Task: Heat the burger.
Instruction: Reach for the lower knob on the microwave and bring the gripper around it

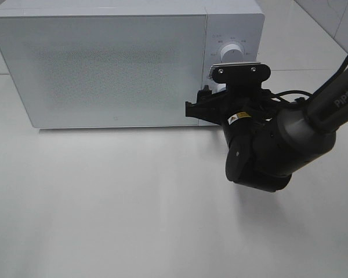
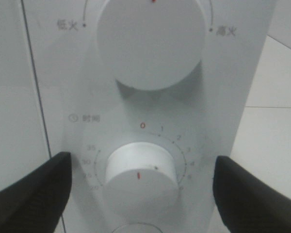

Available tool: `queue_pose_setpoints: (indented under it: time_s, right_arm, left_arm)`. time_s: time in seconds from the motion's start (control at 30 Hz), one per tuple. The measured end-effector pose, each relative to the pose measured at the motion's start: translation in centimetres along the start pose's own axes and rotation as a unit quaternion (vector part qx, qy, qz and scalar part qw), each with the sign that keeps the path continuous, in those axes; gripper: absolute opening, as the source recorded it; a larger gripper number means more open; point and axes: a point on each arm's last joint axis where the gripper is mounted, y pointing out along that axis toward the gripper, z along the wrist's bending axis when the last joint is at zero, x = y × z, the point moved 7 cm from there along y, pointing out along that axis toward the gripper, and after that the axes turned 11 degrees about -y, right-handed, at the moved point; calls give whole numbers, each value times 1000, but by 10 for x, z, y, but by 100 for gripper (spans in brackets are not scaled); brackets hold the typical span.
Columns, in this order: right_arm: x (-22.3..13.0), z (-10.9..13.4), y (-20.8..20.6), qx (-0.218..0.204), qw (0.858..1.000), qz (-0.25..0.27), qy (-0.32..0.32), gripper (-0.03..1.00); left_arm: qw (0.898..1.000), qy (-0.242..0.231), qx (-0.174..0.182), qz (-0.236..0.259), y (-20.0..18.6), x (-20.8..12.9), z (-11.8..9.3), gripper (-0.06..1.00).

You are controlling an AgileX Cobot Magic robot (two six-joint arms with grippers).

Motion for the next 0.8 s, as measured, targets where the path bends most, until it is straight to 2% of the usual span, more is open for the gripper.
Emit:
queue_pose_setpoints:
  time_s: [0.43,0.5,0.53,0.57,0.6,0.67,0.7,0.8]
  right_arm:
    - [-2,3,1,7,1000,5,-2,75]
    - [-1,3,1,6,1000,3,-2,69]
    - [-1,3,1,6,1000,3,-2,69]
    - [-1,3,1,6,1000,3,-2,66]
    - [-1,3,1,6,1000,2,-2,58]
    - [-1,2,1,5,1000,1,-2,54]
    - [-1,2,1,3,1000,2,-1,42]
    - [-1,2,1,3,1000,1,-1,41]
  left_arm:
    - [1000,0,0,0,0,0,0,98]
    - [1000,0,0,0,0,0,0,98]
    - [1000,0,0,0,0,0,0,98]
    - [1000,0,0,0,0,0,0,98]
    - [1000,0,0,0,0,0,0,98]
    - [1000,0,0,0,0,0,0,98]
    - [1000,0,0,0,0,0,0,98]
    - [1000,0,0,0,0,0,0,98]
